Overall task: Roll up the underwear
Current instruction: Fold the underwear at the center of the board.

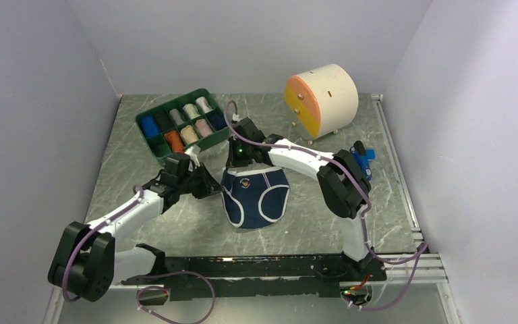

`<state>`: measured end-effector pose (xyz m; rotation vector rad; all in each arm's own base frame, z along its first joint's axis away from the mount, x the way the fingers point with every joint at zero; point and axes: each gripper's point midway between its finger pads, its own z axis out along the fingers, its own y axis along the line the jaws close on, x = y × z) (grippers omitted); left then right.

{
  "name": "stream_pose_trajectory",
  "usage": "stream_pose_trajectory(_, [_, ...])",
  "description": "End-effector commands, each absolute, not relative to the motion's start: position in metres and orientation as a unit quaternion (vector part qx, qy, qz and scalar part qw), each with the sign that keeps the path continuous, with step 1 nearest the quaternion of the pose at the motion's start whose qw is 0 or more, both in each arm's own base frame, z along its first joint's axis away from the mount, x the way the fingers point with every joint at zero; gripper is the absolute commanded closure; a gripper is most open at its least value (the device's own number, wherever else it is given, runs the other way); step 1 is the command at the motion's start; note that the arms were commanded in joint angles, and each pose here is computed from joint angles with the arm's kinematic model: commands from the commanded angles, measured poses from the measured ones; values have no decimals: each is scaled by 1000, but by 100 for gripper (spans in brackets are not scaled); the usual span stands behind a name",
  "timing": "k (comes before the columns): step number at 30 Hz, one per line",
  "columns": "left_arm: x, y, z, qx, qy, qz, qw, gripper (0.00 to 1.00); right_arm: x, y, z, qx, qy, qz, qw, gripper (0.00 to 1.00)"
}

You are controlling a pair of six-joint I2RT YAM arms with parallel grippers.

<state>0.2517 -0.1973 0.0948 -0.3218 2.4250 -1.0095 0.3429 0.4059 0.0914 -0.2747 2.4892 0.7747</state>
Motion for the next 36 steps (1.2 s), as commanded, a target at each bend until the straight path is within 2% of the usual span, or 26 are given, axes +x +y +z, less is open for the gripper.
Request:
stream_pose_trajectory(1, [253,-219,114,-96,880,-389,256,95,348,403,130,-93,890,346,283,100])
stream_pose_trajectory(17, [251,-339,121,-42,883,-415,217,95,361,297,127,-37,875,398,275,100])
stream_pose_trajectory(27, [262,-401,98,-36,892,-407,193,95,378,250,93,-47,899,343,267,100])
stream_pose_trajectory(36, [269,-428,79,-38,895,-410,171,95,389,233,70,-52,918,294,259,100])
